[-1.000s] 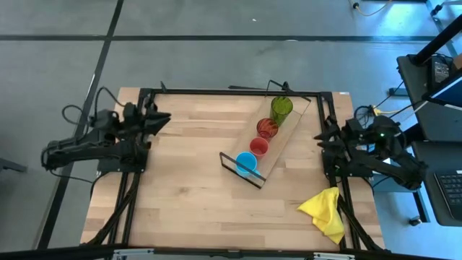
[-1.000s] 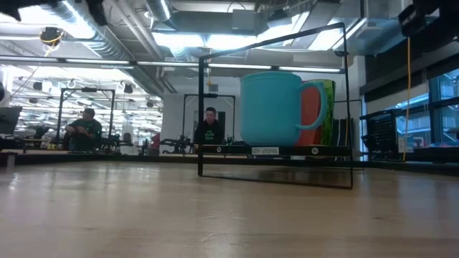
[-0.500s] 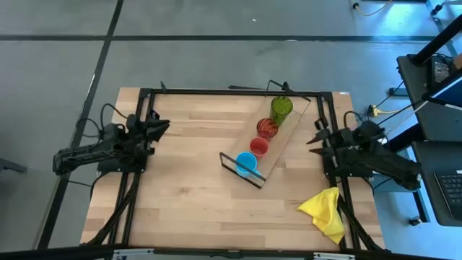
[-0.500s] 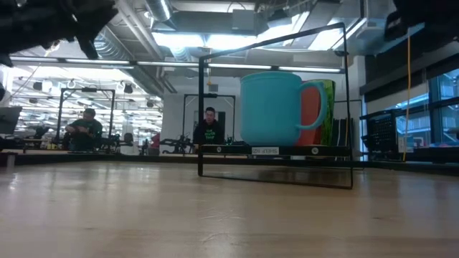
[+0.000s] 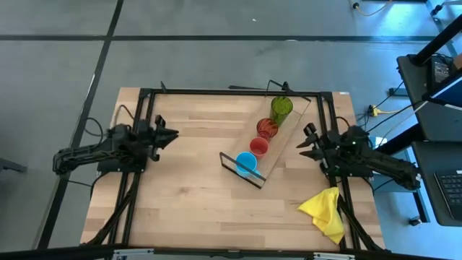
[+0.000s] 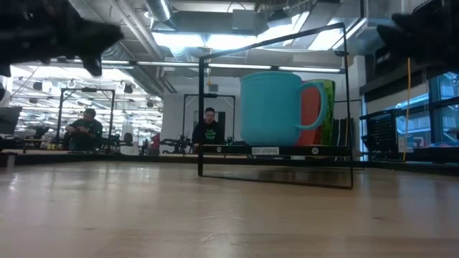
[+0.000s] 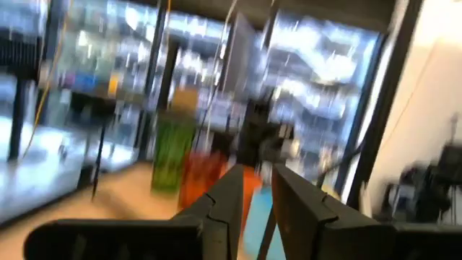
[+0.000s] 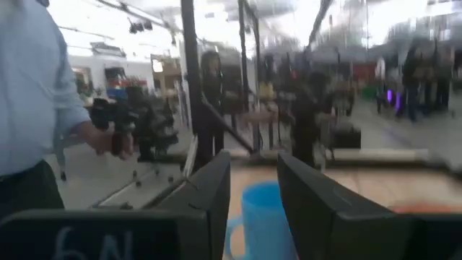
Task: Stack small to large cups/mugs on shelf
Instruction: Return to Home Position
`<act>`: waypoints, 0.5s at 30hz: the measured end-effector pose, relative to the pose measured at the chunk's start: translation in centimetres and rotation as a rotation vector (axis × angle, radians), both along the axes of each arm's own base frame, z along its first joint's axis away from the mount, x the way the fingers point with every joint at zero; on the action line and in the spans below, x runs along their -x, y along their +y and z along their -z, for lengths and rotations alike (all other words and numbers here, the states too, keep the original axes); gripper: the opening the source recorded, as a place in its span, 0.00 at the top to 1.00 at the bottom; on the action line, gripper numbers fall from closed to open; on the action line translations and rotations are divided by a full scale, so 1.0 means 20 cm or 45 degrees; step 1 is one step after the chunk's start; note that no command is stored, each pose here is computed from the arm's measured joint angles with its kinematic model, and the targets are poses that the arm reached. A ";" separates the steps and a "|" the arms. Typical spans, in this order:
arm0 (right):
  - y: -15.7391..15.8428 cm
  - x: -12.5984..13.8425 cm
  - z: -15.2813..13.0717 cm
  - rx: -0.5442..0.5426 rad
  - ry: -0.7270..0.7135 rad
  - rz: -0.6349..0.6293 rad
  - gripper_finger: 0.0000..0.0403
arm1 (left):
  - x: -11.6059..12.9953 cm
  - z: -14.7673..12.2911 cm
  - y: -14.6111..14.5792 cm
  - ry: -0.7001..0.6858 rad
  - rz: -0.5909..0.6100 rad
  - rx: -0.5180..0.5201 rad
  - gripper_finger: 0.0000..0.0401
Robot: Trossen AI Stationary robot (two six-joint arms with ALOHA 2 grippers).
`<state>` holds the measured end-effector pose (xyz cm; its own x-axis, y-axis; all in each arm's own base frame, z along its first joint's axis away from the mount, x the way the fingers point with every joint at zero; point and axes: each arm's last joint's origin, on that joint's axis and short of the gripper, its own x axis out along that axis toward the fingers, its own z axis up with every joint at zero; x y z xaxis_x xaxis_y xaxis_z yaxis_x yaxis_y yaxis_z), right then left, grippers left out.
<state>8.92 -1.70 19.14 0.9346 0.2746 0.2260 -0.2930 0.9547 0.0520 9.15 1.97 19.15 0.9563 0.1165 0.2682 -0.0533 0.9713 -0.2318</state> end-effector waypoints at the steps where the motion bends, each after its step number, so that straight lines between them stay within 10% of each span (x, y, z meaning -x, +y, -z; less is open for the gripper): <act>1: 0.00 0.00 0.01 -0.011 0.035 0.001 0.71 | -0.01 0.02 0.00 0.057 -0.001 0.015 0.83; 15: -0.01 -0.01 0.07 -0.103 0.192 -0.006 0.71 | -0.02 0.09 0.00 0.224 -0.003 0.059 0.83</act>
